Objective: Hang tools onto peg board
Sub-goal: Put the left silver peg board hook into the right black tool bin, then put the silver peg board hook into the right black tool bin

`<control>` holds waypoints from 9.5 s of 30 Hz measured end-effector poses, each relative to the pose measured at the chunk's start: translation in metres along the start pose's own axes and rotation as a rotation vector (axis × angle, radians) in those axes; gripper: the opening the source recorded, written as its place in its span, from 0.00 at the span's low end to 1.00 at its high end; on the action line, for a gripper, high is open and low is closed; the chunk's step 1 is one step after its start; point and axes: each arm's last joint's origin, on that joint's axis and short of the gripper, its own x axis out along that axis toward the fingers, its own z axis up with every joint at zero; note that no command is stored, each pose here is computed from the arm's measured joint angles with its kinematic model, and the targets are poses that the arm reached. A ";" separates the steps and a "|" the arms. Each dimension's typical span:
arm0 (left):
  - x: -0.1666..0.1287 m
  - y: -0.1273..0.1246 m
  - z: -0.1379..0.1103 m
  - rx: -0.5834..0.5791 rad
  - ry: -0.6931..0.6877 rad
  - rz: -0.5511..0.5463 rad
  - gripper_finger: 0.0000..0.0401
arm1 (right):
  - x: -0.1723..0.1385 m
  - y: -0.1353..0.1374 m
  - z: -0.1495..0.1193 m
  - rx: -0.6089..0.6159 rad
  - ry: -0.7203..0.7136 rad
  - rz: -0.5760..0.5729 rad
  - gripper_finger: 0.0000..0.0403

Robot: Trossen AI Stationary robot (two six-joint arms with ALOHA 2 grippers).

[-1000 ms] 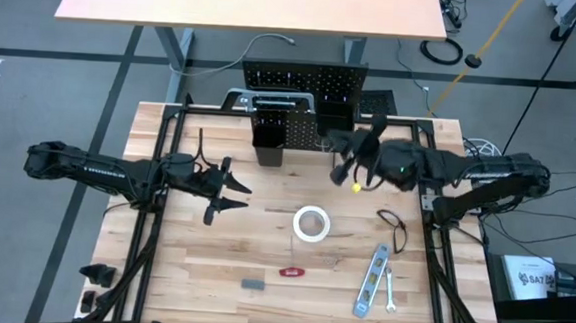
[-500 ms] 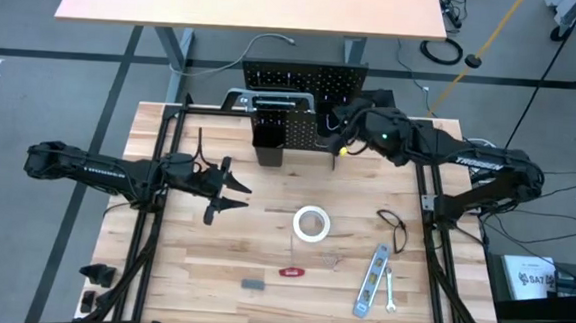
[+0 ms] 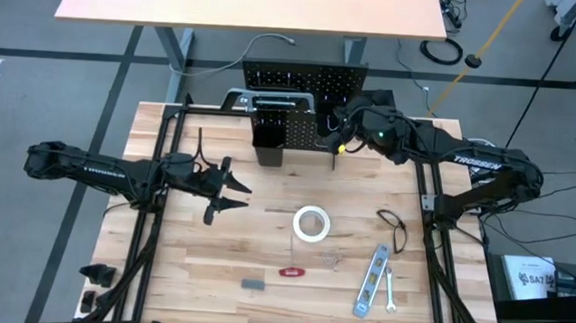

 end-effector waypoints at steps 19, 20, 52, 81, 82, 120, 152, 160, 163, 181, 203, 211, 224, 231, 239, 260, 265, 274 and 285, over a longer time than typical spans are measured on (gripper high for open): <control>0.014 -0.005 0.002 0.022 -0.048 -0.061 0.44 | -0.010 0.002 0.002 -0.022 -0.014 0.021 0.07; 0.018 -0.007 0.002 0.036 -0.042 -0.071 0.44 | -0.013 0.003 0.003 -0.027 -0.021 0.031 0.07; 0.234 -0.036 -0.003 0.222 0.358 -0.237 0.44 | -0.108 0.061 -0.048 -0.180 0.172 0.383 0.27; 0.315 -0.013 -0.070 0.186 0.478 -0.094 0.44 | -0.116 0.083 -0.120 -0.172 0.158 0.371 0.27; 0.315 -0.012 -0.070 0.179 0.478 -0.091 0.44 | -0.116 0.083 -0.119 -0.170 0.156 0.372 0.27; 0.316 -0.011 -0.068 0.168 0.456 -0.099 0.01 | -0.117 0.081 -0.118 -0.150 0.154 0.376 0.27; 0.207 -0.027 0.092 0.480 0.513 0.271 0.00 | -0.129 0.062 -0.105 -0.028 0.154 0.464 0.27; 0.182 -0.028 0.120 0.537 0.482 0.411 0.00 | -0.117 0.094 -0.112 -0.086 0.124 0.479 0.33; 0.181 -0.027 0.120 0.551 0.489 0.444 0.00 | -0.112 0.105 -0.113 -0.132 0.079 0.468 0.41; 0.187 -0.036 0.117 0.581 0.390 0.477 0.00 | -0.091 0.112 -0.151 -0.065 -0.095 0.361 0.54; 0.187 -0.037 0.118 0.578 0.379 0.469 0.00 | -0.080 0.109 -0.141 -0.031 -0.140 0.357 0.27; 0.188 -0.037 0.118 0.573 0.372 0.434 0.01 | -0.080 0.109 -0.141 -0.041 -0.134 0.383 0.07; 0.183 -0.034 0.115 0.593 0.437 0.491 0.35 | -0.080 0.109 -0.142 -0.063 -0.135 0.371 0.02; 0.159 -0.030 0.124 0.494 0.481 0.484 0.42 | -0.084 0.102 -0.136 -0.074 -0.157 0.352 0.02; 0.126 -0.024 0.103 0.392 0.411 0.481 0.42 | -0.091 0.079 -0.117 -0.053 -0.217 0.322 0.02; 0.097 -0.020 0.049 0.222 0.212 0.407 0.42 | -0.076 0.010 -0.017 0.107 -0.135 0.166 0.02; 0.098 -0.022 0.050 0.220 0.200 0.324 0.42 | -0.060 0.003 0.001 0.095 -0.076 0.139 0.02; 0.098 -0.022 0.049 0.222 0.209 0.322 0.42 | -0.027 -0.006 0.005 0.076 0.052 0.101 0.02; 0.097 -0.022 0.046 0.244 0.245 0.325 0.42 | -0.005 -0.013 -0.002 0.062 0.114 0.057 0.03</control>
